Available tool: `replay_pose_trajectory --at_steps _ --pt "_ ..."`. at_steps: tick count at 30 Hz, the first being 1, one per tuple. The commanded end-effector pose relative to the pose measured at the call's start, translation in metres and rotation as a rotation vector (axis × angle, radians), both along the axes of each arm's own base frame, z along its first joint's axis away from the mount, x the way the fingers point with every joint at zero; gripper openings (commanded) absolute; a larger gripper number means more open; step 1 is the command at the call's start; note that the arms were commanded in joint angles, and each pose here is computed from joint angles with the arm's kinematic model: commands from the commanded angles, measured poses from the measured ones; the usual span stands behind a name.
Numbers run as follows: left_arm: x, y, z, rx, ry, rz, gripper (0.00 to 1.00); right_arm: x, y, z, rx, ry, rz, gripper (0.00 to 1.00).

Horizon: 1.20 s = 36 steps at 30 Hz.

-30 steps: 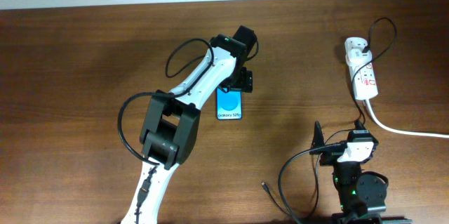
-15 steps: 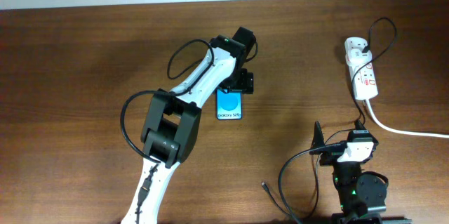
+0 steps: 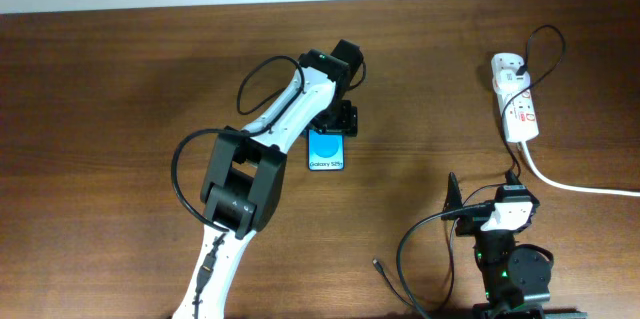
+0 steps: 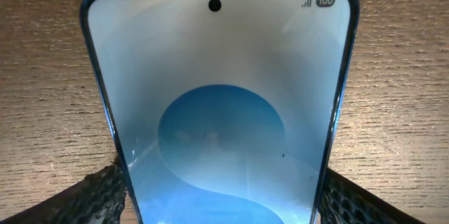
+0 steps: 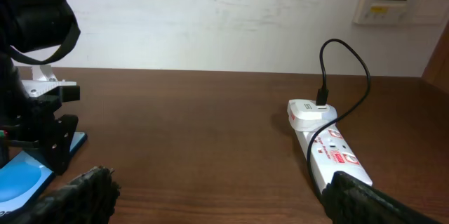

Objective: Plug charger to phone and switch on socket
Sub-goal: 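Lower the left gripper over the phone and close on its bottom edge, then lift the phone with the left gripper and raise it upright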

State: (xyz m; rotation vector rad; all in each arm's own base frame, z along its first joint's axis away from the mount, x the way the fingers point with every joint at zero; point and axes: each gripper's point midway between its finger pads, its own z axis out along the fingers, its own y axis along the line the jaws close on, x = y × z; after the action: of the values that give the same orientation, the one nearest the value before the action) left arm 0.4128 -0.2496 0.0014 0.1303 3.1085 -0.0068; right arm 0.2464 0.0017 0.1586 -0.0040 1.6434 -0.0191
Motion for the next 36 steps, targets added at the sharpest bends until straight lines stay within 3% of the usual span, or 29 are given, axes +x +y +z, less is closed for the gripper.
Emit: replay_pose_trajectory --at_steps 1,12,24,27,31,36 --pt "-0.013 0.007 -0.031 0.032 0.082 -0.004 0.86 0.000 0.001 -0.003 0.003 0.006 0.000 0.98" --pt "-0.013 0.007 -0.029 0.031 0.081 -0.004 0.76 0.000 0.001 -0.003 0.003 0.006 0.000 0.98" --pt "0.014 0.014 0.030 -0.067 0.067 0.061 0.75 0.000 0.001 -0.003 0.003 0.006 0.000 0.98" --pt "0.011 0.010 0.039 -0.192 0.135 0.097 0.75 0.000 0.001 -0.003 0.003 0.006 0.000 0.98" --pt "0.008 -0.002 0.061 -0.482 0.280 0.170 0.76 0.000 0.001 -0.003 0.003 0.006 0.000 0.98" --pt "0.018 -0.012 0.116 -0.937 0.412 0.215 0.77 0.000 0.001 -0.003 0.003 0.006 0.000 0.98"
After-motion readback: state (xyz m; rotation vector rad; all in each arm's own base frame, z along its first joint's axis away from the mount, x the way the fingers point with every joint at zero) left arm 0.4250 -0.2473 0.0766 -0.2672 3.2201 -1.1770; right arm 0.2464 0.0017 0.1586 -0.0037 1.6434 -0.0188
